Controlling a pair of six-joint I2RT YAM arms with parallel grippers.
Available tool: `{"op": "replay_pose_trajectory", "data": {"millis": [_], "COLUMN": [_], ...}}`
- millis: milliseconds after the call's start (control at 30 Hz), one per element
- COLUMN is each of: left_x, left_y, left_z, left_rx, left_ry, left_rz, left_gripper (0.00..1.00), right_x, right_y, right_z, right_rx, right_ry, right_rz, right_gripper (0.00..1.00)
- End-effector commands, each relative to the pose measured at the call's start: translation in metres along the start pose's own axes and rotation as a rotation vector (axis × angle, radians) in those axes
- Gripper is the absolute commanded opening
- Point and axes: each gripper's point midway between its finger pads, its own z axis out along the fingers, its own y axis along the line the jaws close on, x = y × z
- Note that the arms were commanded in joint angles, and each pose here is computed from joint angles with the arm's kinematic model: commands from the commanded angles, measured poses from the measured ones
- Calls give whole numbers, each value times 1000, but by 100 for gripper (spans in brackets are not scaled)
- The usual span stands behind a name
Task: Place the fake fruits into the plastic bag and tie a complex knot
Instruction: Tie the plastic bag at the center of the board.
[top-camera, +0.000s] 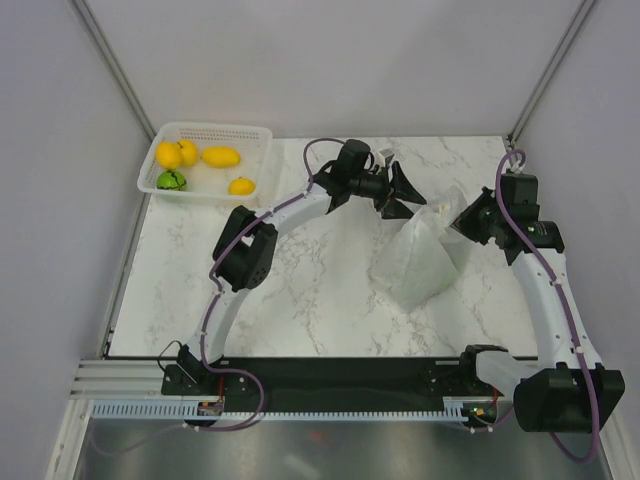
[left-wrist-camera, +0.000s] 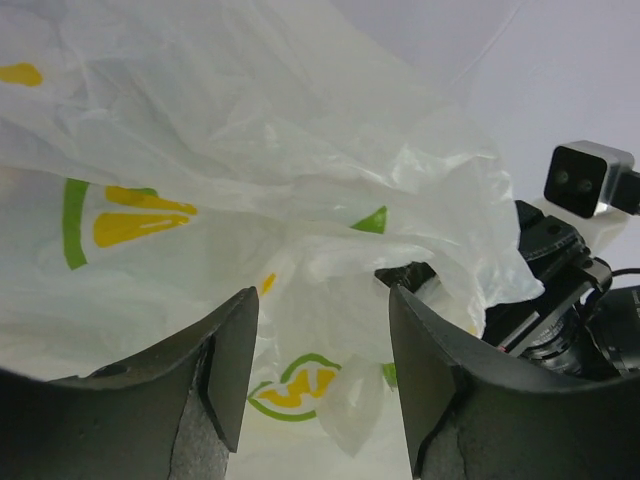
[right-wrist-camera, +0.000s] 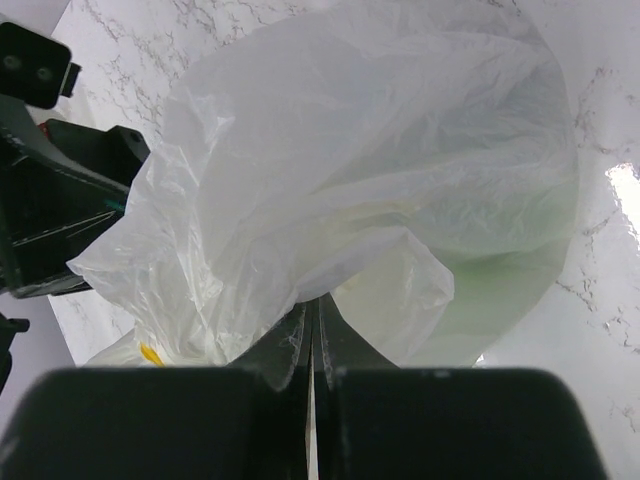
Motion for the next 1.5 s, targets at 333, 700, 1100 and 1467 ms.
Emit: {"op": "replay_pose_trajectory", "data": {"millis": [333,700,1100,1467], "left_x": [20,37,60,72], "left_y": [-38,-49,-67,-85], "left_z": [-55,-63,-62,-40], "left_rx": [-15,-10,37,59], "left_ry": [-42,-12,69,85], "left_rz": [177,255,290,328], "left_gripper": [64,56,61,63], "right_x": [-23,-24,-24,-23], "right_y": [15,15,14,13], "right_z": [-12,-10,-8,-6], "right_rx": [-16,-5,0,4], "right_ry": [-63,-53,-47,-40], "right_rz": [-27,-31,-29,-33], "right_gripper": [0,0,0,0]}}
